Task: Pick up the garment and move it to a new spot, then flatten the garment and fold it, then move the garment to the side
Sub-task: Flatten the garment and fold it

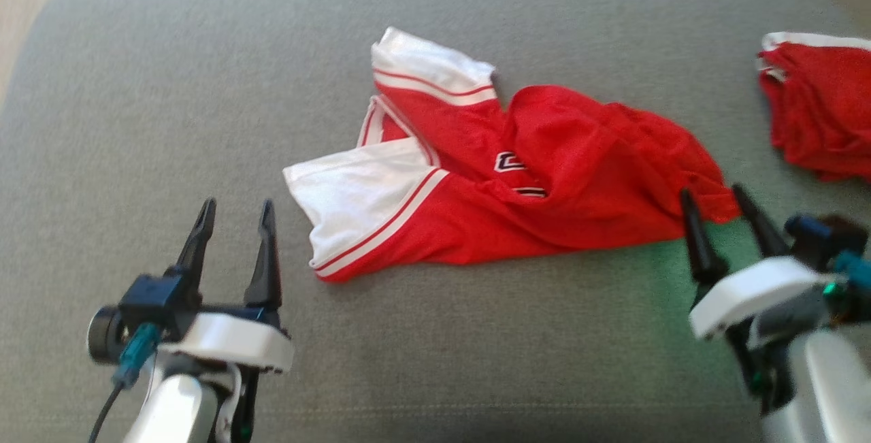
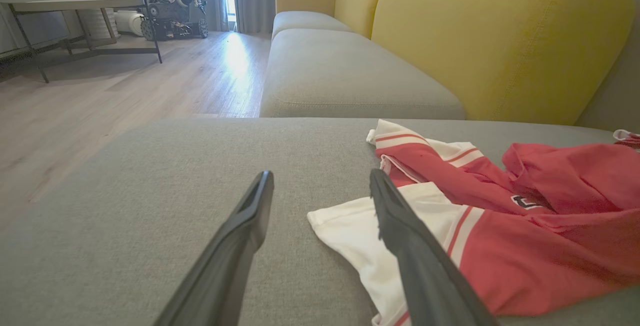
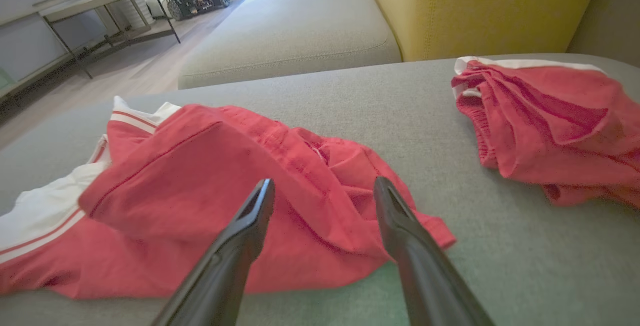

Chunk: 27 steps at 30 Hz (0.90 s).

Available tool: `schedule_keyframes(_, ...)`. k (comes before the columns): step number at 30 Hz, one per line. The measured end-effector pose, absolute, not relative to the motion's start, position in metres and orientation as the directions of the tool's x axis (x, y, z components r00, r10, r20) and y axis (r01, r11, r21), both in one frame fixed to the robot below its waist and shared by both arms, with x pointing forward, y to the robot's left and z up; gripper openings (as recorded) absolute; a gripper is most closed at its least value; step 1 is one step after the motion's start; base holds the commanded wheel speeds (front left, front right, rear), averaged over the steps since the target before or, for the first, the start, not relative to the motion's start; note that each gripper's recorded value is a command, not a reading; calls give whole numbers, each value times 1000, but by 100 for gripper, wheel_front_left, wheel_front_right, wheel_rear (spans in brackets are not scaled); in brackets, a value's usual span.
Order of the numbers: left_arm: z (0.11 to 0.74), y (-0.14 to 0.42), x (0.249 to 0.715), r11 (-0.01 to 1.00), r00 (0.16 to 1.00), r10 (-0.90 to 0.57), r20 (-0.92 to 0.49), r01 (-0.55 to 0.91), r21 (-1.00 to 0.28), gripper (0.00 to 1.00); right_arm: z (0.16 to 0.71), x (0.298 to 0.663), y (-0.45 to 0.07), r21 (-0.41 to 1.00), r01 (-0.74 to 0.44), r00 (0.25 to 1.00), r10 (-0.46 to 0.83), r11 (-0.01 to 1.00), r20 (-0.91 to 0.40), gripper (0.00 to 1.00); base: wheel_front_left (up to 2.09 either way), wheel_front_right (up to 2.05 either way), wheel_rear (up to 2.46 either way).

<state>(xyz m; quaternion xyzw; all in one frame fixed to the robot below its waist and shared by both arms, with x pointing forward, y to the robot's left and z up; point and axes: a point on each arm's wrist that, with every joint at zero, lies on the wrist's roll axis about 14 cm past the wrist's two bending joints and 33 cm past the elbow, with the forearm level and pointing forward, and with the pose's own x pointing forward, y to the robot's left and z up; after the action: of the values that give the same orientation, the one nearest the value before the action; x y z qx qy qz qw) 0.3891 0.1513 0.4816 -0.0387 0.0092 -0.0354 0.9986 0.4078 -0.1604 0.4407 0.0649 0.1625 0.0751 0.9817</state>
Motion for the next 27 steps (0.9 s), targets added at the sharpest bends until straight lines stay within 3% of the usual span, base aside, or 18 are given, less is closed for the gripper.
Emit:
schedule_keyframes(8, 478, 153, 402, 994, 998, -61, -18, 59, -91, 100, 425, 457, -150, 101, -233, 883, 254, 967, -394, 100, 0, 0, 0)
schedule_keyframes(14, 473, 154, 406, 994, 998, -56, -30, 53, -98, 100, 394, 461, -133, 97, -315, 794, 319, 944, -517, 100, 0, 0, 0)
schedule_keyframes(15, 472, 154, 406, 994, 998, -52, -30, 49, -101, 100, 389, 460, -132, 102, -323, 780, 325, 941, -535, 80, 0, 0, 0)
schedule_keyframes(16, 472, 154, 406, 994, 998, -52, -30, 49, -101, 100, 389, 460, -132, 102, -323, 780, 325, 941, -535, 44, 0, 0, 0)
schedule_keyframes(17, 472, 155, 407, 994, 998, -49, -31, 45, -103, 100, 386, 459, -130, 108, -327, 770, 331, 939, -545, 0, 0, 0, 0)
schedule_keyframes(22, 469, 153, 410, 993, 998, -54, -34, 50, -107, 100, 385, 458, -131, 126, -329, 770, 343, 936, -538, 0, 0, 0, 0)
schedule_keyframes(27, 472, 148, 413, 992, 997, -73, -21, 70, -104, 100, 421, 471, -147, 110, -288, 856, 307, 951, -416, 0, 0, 0, 0)
